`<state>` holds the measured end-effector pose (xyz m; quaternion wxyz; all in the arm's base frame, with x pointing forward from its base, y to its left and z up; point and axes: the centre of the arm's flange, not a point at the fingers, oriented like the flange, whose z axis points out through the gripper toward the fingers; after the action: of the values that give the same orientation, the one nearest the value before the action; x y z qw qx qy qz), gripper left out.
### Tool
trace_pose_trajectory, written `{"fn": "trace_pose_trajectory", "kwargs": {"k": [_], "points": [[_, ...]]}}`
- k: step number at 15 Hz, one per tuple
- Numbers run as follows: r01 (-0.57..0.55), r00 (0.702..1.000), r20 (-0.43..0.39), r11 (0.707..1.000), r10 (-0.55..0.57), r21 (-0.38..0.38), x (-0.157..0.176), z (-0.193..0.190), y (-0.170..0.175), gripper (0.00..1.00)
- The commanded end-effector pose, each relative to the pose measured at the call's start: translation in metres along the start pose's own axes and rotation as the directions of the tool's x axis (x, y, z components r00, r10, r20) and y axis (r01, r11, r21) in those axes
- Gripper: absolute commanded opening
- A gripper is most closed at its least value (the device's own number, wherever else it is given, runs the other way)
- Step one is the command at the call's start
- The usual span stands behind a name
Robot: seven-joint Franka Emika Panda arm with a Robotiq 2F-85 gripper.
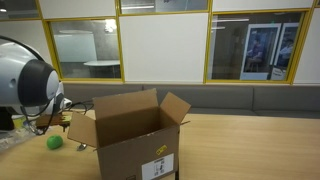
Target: Pick up the masking tape, the green object and the shifting spanner from the table and put them in the carton box, then push the box to the left
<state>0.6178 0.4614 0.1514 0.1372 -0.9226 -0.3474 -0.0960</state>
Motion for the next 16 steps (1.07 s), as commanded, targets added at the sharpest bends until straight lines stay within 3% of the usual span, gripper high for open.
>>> {"fn": "trace_pose_trajectory", "kwargs": {"k": [1,16], "points": [[0.000,1.000,-0.019,1.000,0.000,0.030,0.026,0.016,-0.001,1.00],[-0.041,0.998,-0.054,0.999,0.042,0.015,0.024,0.065,-0.019,1.00]]}}
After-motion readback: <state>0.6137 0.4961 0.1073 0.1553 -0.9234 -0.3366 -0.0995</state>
